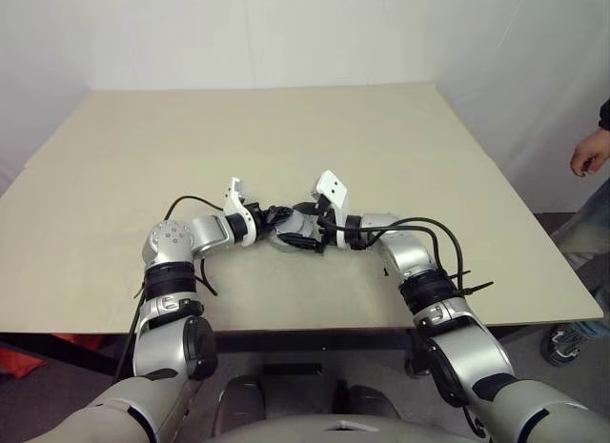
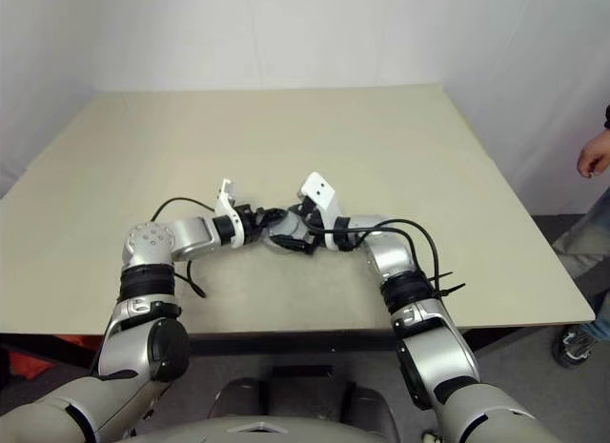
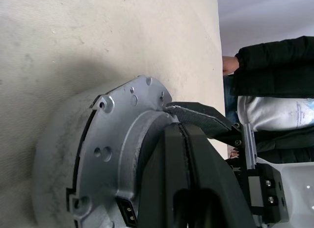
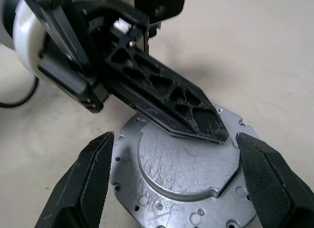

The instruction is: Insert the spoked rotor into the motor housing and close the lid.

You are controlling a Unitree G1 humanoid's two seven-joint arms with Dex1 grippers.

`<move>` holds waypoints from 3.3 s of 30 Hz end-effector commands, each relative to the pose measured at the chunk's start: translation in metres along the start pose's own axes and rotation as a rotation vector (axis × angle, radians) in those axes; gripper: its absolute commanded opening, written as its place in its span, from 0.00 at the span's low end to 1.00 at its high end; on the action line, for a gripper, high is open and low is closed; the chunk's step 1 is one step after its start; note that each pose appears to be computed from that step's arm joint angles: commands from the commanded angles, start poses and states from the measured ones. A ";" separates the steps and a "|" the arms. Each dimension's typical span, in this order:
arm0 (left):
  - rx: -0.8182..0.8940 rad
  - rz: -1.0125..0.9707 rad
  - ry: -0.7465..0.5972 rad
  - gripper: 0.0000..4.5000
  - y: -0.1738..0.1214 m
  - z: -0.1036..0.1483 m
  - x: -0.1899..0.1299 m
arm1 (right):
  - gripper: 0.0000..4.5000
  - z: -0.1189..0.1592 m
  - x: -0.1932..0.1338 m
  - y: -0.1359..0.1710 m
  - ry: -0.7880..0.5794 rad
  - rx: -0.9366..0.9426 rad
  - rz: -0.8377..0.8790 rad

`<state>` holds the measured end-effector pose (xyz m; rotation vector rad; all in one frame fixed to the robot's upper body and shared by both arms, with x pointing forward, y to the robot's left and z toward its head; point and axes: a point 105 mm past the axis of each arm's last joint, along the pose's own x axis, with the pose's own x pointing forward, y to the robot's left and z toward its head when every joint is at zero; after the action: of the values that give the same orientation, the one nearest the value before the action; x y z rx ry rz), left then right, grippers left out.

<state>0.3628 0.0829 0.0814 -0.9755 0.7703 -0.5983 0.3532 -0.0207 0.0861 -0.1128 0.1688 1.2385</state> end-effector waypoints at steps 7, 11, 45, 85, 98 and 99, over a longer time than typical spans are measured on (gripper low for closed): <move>-0.020 0.095 0.058 0.00 0.021 -0.014 0.000 | 1.00 0.043 0.004 -0.023 -0.145 0.054 -0.119; -0.021 0.096 0.059 0.00 0.021 -0.014 -0.001 | 1.00 0.045 0.001 -0.037 -0.148 0.120 -0.195; -0.009 0.143 0.011 0.00 0.031 -0.008 -0.014 | 1.00 -0.045 -0.035 -0.032 0.191 1.068 -0.371; 0.016 0.166 -0.005 0.00 0.033 -0.008 -0.015 | 1.00 0.027 0.042 0.008 -0.012 1.182 0.003; 0.015 0.201 -0.050 0.00 0.046 -0.001 -0.041 | 1.00 0.016 0.038 -0.003 0.004 1.173 -0.076; 0.015 0.201 -0.053 0.00 0.046 -0.001 -0.043 | 1.00 0.015 0.038 -0.003 0.005 1.173 -0.078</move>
<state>0.3508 0.1230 0.0775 -0.9153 0.7115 -0.4929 0.3707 -0.0098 0.0686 0.8444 0.8906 0.7850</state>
